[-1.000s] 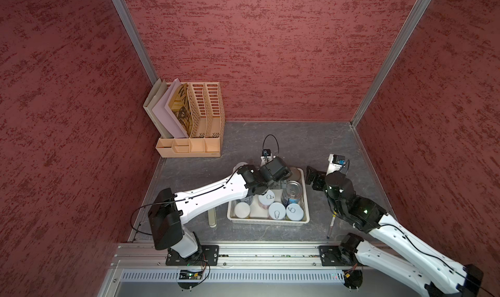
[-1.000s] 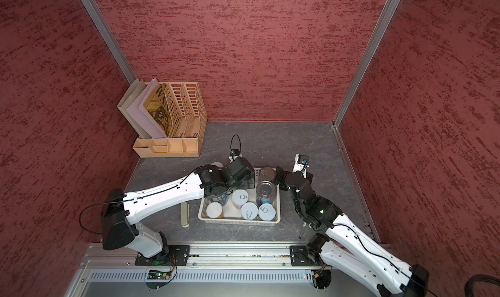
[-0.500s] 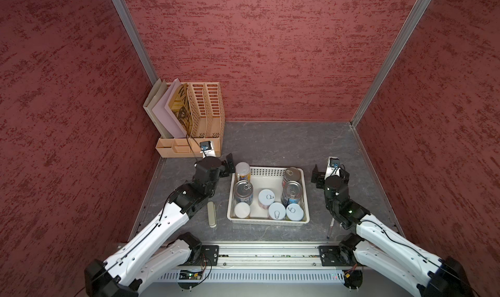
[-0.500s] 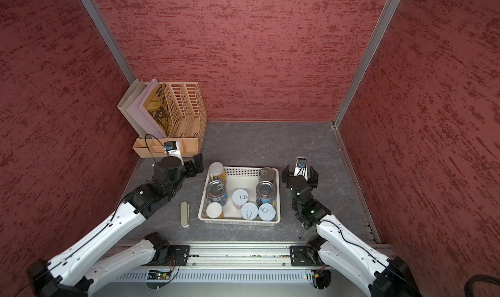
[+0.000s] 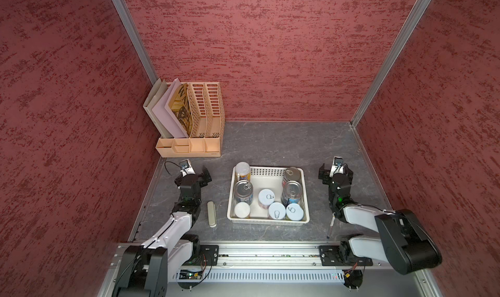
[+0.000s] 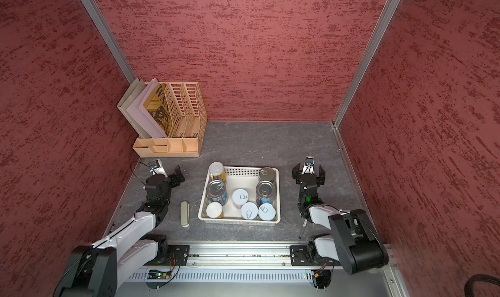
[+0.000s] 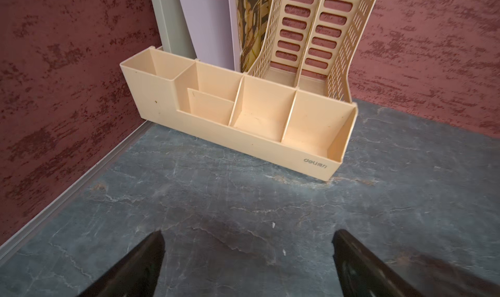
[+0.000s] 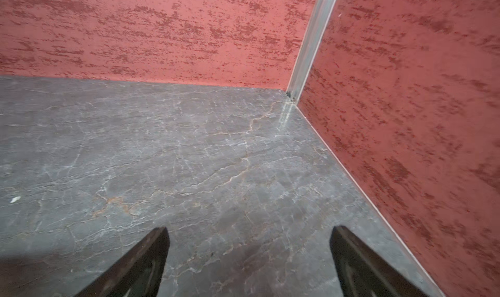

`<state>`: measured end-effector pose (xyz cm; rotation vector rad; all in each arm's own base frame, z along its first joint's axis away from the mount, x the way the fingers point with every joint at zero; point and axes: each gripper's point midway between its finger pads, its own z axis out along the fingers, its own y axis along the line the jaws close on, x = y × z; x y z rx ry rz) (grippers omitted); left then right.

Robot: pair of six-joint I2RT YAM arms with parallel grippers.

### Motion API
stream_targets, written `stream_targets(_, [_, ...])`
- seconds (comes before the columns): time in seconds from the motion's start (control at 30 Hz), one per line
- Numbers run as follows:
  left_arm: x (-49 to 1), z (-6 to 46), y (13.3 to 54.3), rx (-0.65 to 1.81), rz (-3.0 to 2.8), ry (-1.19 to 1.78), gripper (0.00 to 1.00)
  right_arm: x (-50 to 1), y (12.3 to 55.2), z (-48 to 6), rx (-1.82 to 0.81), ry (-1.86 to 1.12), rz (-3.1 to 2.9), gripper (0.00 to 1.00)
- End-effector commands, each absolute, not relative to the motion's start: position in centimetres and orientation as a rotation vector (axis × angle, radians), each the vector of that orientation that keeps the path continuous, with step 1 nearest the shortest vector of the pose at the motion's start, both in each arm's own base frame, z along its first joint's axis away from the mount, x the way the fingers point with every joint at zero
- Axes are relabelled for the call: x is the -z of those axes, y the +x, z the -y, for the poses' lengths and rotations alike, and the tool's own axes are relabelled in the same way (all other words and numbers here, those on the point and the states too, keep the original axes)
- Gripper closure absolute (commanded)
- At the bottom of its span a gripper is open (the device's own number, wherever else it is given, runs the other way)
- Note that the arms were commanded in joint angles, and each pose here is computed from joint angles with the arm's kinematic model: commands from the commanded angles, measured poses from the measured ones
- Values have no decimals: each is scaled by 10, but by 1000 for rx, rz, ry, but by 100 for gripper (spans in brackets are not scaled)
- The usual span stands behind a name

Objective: Put the canned food in the basket
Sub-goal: Reset both arms

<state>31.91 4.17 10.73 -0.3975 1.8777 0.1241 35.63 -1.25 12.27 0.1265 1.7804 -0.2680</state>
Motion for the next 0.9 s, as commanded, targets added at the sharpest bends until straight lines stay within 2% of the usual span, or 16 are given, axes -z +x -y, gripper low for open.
stream_targets(0.0, [-149,-32,345,-38,-1703,-276,0,-135,375,6,91,116,-1657,2])
stream_targets(0.17, [-139,-30,366,-11,-1694,-221,0,-121,398,-5,-3,31,-1761,2])
stream_targets(0.37, [-120,-30,391,0,-1756,-197,0,-118,403,5,37,93,-1803,2])
stream_targets(0.47, [-115,7,400,110,-1827,13,0,-119,401,4,30,83,-1792,2])
stream_targets(0.53, [-114,-8,400,73,-1829,-80,0,-118,404,5,35,90,-1806,2])
stream_targets(0.87, [-114,-7,402,79,-1835,-72,0,-118,403,5,35,90,-1802,1])
